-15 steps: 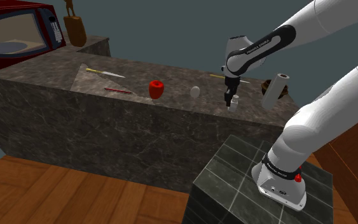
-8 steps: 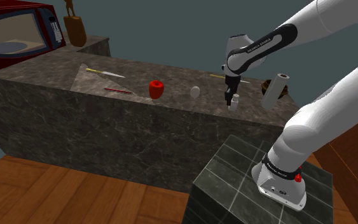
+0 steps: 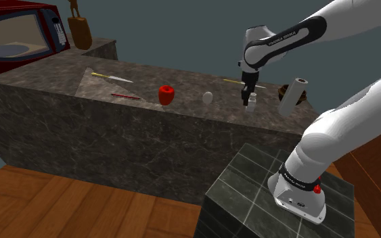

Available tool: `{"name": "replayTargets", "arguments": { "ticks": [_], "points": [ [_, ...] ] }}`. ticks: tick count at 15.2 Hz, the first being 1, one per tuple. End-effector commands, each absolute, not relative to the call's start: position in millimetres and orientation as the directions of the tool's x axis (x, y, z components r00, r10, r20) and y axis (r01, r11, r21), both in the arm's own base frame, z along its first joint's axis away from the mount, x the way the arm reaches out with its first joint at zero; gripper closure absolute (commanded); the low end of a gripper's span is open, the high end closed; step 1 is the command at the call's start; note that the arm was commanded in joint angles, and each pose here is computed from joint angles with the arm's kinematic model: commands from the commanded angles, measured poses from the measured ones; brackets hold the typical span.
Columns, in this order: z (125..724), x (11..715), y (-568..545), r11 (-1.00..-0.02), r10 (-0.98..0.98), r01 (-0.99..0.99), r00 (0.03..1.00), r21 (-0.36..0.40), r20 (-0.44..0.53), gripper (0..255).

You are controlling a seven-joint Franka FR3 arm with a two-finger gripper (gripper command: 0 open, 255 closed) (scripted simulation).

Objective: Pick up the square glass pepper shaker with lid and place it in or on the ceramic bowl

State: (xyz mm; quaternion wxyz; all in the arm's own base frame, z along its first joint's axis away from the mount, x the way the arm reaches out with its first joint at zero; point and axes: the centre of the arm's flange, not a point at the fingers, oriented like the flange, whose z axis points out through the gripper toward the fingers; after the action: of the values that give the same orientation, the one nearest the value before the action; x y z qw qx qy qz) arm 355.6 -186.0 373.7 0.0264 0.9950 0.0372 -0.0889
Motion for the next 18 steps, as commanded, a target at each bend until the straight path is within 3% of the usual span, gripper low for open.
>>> {"name": "replayTargets", "arguments": {
  "ticks": [1,18],
  "points": [
    [384,355,-186,-0.996,0.07,0.079,0.981,0.046,-0.179,255],
    [474,355,-186,-0.996,0.07,0.079,0.981,0.046,-0.179,255]
  ]
}}
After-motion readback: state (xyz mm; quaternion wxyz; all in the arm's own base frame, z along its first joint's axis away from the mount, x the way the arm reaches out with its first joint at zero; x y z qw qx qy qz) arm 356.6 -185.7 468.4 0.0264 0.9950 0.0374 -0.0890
